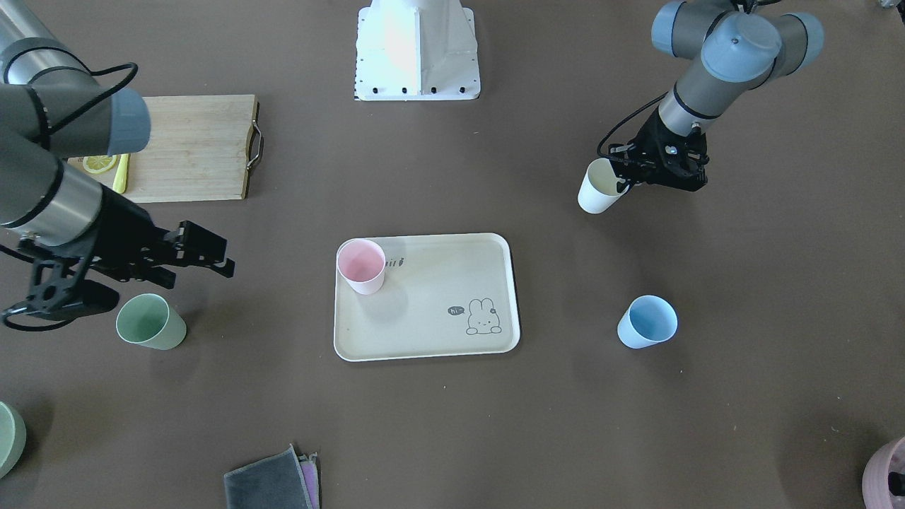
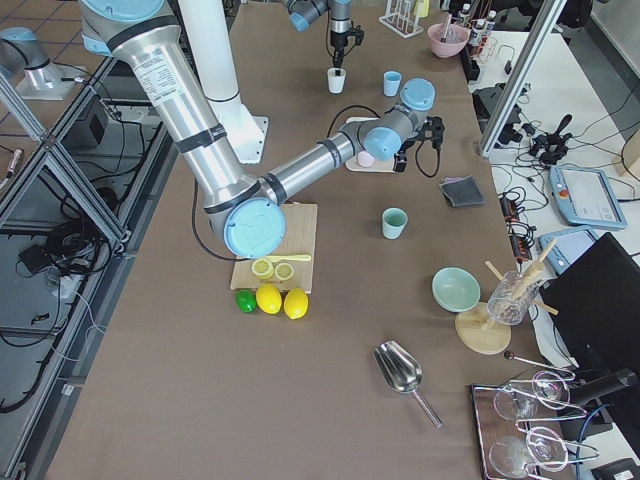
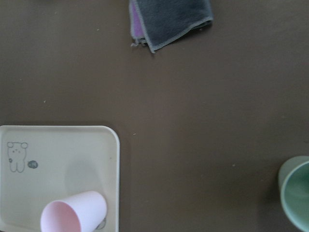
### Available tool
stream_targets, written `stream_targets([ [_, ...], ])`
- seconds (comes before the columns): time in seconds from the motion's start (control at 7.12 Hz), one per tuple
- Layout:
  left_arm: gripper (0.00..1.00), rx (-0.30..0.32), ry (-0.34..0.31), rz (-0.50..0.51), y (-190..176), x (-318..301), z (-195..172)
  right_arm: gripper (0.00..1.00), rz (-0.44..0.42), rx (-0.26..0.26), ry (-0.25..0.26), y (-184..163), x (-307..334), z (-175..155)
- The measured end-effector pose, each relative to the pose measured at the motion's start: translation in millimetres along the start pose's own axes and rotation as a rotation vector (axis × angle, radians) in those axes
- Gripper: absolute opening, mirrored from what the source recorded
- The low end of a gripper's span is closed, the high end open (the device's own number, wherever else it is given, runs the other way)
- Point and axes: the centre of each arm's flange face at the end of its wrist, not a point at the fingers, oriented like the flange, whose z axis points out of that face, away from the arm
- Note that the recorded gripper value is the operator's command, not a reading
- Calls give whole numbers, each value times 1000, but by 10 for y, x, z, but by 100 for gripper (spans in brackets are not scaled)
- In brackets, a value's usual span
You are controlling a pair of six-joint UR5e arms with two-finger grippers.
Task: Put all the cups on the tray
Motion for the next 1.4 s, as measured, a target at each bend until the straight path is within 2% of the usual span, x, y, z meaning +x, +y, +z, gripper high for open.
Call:
stream_targets([
  [0.14,0,-2,-7,-14,-278,377,-133,100,-35,7,36,-152,517,-105],
  [0.42,0,4,-36,-32,-824,1073,-204,100,-66,-2,115,-396,1322,-91],
  [0.7,0,5,-44,-36,-1284,1472,3,100,-65,-30,170,-417,1592,156],
  [0.84,0,10,-33,-47,-1407,1547,154,100,-70,-53,175,-360,1559,319],
  [0.98,4,17,-21,-62,-1445,1600,282,100,-84,-77,174,-272,1503,488],
  [1.12,98,23,-18,-69,-1457,1631,353,100,-102,-99,182,-168,1450,685],
  [1.26,99,25,-19,-73,-1475,1662,385,48,-117,-116,197,-86,1400,857],
  [1.4,99,26,-19,-82,-1508,1706,386,0,-120,-125,206,-36,1361,957],
])
